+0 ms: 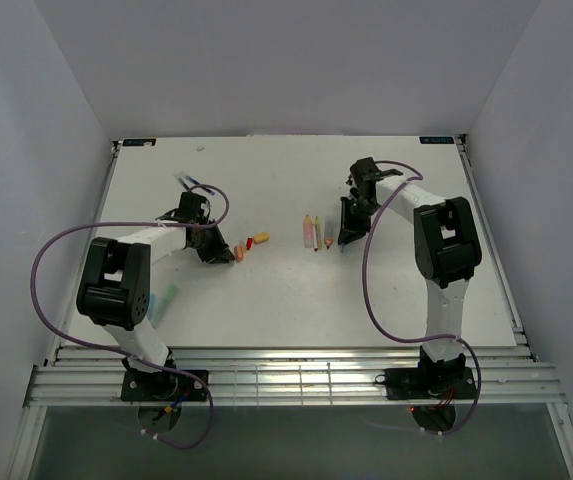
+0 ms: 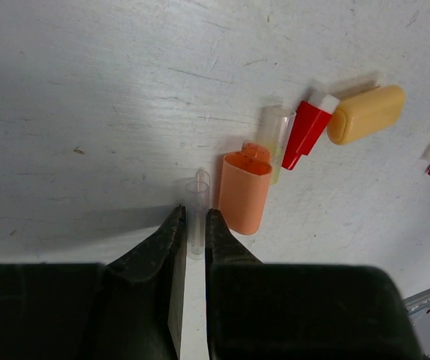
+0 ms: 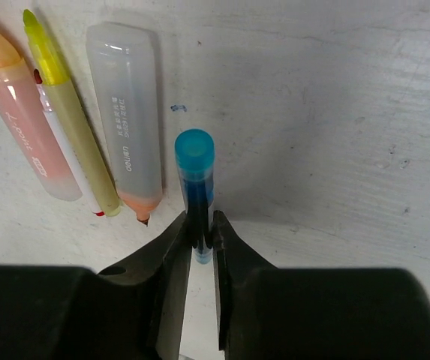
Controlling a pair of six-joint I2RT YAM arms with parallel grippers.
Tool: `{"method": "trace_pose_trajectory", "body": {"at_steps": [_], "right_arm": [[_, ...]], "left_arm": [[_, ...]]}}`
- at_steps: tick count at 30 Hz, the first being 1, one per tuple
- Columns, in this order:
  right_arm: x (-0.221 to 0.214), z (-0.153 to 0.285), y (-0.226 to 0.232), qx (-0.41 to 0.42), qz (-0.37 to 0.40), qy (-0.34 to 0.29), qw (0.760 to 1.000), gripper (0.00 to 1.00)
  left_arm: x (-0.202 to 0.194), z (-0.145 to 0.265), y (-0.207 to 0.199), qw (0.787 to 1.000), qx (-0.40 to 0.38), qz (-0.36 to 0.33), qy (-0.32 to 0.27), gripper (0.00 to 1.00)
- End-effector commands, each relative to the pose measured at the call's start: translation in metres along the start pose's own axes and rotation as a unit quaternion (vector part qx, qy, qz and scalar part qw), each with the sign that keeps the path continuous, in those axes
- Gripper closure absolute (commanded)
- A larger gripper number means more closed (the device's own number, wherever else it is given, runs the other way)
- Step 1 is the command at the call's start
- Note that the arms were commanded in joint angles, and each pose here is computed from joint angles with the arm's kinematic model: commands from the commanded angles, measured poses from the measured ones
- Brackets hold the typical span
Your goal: Open the pen caps
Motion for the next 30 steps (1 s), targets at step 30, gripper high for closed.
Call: {"method": "trace_pose_trajectory", "body": {"at_steps": [30], "right_arm": [[-0.025,0.091,0.057,0.078,0.058,-0.081,0.992,0.56]], "left_arm": [[0.065,0.058,-0.031,0.994,0.035,0.011,-0.102,0.49]]}}
Point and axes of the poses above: each gripper's point midway between its finger pads, its own z axis back along the fingers, its own y axis along the line the jaws close on, x = y × z, the point moved 3 cm from there along z, back along the fingers, and after that the axes turned 7 degrees about z, right-handed, at the moved point
